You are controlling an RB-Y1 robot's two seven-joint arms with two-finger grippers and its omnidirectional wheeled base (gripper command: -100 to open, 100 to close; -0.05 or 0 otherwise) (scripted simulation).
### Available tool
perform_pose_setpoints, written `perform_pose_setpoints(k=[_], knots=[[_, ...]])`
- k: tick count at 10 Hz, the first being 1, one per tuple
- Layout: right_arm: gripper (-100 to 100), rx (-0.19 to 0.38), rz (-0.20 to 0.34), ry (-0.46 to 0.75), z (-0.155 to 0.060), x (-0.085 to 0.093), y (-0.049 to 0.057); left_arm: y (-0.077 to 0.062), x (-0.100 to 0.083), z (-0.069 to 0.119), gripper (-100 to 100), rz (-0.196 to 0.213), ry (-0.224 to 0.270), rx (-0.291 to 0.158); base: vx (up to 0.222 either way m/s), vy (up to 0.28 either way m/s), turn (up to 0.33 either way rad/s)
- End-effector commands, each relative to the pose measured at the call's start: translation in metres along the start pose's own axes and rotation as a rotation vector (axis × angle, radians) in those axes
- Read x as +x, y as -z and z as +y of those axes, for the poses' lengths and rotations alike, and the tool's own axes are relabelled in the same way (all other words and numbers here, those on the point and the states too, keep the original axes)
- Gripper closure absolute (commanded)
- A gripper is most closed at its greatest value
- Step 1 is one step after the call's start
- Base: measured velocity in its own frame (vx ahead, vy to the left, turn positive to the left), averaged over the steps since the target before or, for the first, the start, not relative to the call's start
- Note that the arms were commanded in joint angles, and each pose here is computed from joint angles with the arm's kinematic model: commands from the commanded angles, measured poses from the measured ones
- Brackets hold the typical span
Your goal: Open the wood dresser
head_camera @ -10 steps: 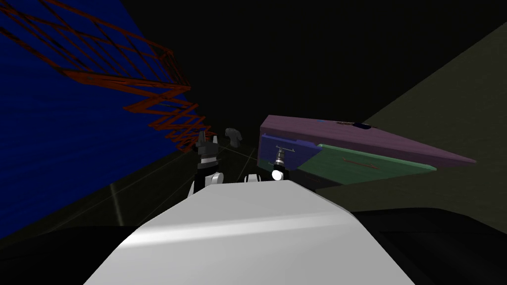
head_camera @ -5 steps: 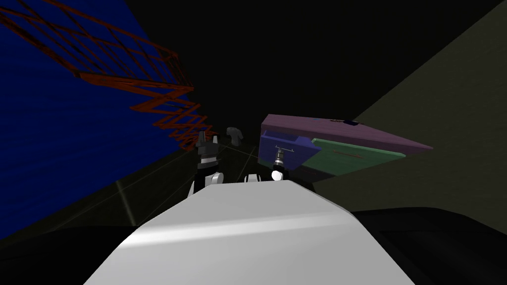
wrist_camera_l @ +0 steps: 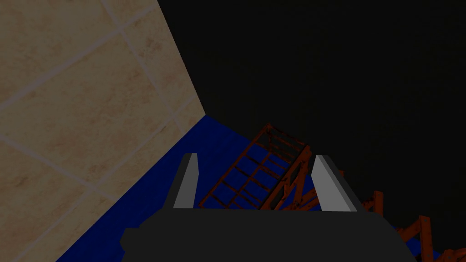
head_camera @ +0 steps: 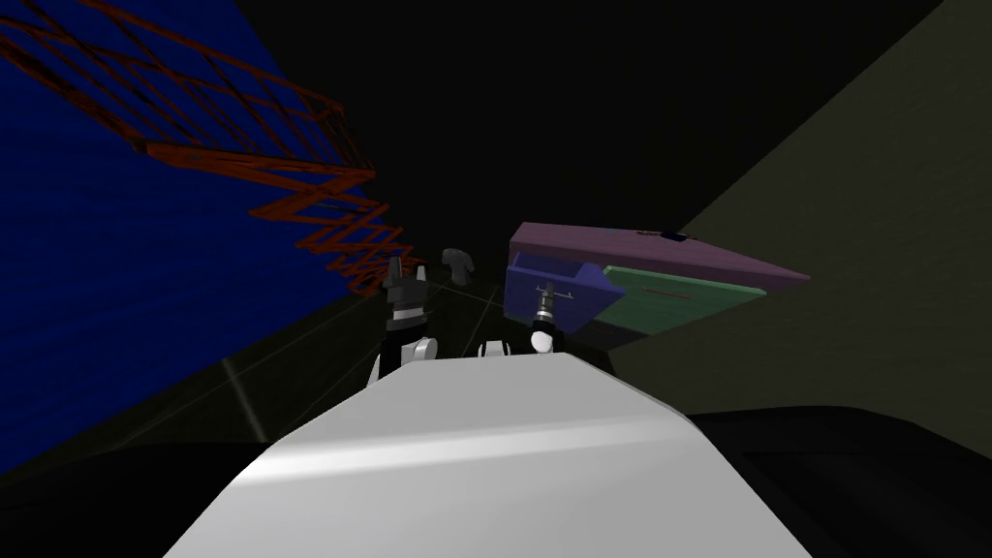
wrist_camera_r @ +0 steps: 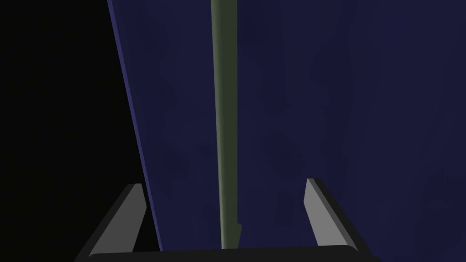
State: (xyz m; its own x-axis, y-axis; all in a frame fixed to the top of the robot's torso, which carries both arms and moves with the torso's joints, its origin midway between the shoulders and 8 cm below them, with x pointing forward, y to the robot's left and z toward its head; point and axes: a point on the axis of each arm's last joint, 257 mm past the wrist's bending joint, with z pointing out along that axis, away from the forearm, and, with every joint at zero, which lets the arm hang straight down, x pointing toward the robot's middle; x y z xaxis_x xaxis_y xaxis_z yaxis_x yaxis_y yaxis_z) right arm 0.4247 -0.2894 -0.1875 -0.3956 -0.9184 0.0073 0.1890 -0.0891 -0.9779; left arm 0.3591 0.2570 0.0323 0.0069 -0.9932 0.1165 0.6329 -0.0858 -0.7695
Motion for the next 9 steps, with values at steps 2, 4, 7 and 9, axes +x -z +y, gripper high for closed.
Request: perform_pose_setpoints(k=[2,4,7,9], knots=[[-100,-0.003,-0.028,-0.005,-0.019,-0.017,-0.009,0.000,0.000,0.000,0,0.000,0.000,0.000,-0.006,-0.002,-0.069],[-100,0.001,-0.044,-0.003,-0.030,-0.025,-0.014,0.000,0.000,0.000,0,0.000,0.000,0.000,-0.011,-0.001,-0.075],[-100,0.009,-0.062,-0.006,-0.043,-0.033,-0.018,0.000,0.000,0.000,0,0.000,0.000,0.000,-0.007,-0.001,-0.047],[0,0.007,-0.058,-0.006,-0.041,-0.031,-0.016,0.000,0.000,0.000,0,0.000,0.000,0.000,-0.001,0.000,-0.005]])
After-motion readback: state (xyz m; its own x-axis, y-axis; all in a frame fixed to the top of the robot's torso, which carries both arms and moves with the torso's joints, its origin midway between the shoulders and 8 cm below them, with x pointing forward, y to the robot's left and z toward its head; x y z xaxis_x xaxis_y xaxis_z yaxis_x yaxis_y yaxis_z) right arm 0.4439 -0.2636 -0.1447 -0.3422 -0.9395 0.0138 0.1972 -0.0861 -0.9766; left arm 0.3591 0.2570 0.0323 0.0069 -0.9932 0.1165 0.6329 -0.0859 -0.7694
